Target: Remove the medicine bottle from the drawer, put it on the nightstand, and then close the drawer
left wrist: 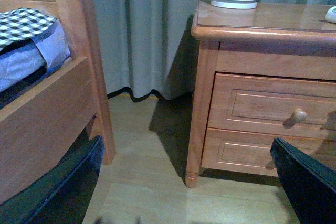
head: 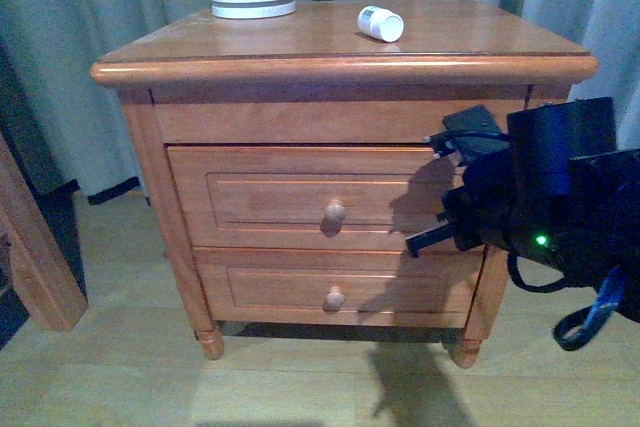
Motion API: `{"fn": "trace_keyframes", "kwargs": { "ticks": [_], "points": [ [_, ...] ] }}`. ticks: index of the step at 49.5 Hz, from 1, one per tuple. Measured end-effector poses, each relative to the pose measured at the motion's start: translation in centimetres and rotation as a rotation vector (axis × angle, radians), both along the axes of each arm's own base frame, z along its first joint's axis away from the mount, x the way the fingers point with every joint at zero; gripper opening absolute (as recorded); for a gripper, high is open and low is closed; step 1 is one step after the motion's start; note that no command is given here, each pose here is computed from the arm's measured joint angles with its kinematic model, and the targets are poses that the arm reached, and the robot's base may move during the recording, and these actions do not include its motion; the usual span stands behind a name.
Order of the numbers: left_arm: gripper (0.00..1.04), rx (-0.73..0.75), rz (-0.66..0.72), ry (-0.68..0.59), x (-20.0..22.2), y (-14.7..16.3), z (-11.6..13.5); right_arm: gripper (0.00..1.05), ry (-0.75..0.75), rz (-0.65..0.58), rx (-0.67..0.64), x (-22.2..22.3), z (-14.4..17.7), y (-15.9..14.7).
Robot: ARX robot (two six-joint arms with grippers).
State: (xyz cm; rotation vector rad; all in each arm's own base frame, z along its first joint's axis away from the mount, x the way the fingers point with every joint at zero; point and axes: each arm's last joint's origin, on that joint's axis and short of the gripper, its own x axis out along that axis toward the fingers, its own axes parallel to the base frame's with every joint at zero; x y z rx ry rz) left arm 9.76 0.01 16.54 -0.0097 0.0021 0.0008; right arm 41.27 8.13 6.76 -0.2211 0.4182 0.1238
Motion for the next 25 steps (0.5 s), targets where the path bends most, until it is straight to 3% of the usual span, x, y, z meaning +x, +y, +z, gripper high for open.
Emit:
{"fn": "trace_keyframes", "kwargs": {
  "ticks": [15, 25],
  "points": [
    [0.98, 0.0, 0.0, 0.0, 0.0, 0.0, 0.0, 0.03, 0.115, -0.018, 0.278, -6.9, 4.1, -1.2],
    [0.98, 0.0, 0.0, 0.0, 0.0, 0.0, 0.0, 0.03, 0.108, -0.052, 0.425, -11.5, 9.2, -2.9]
  ]
}}
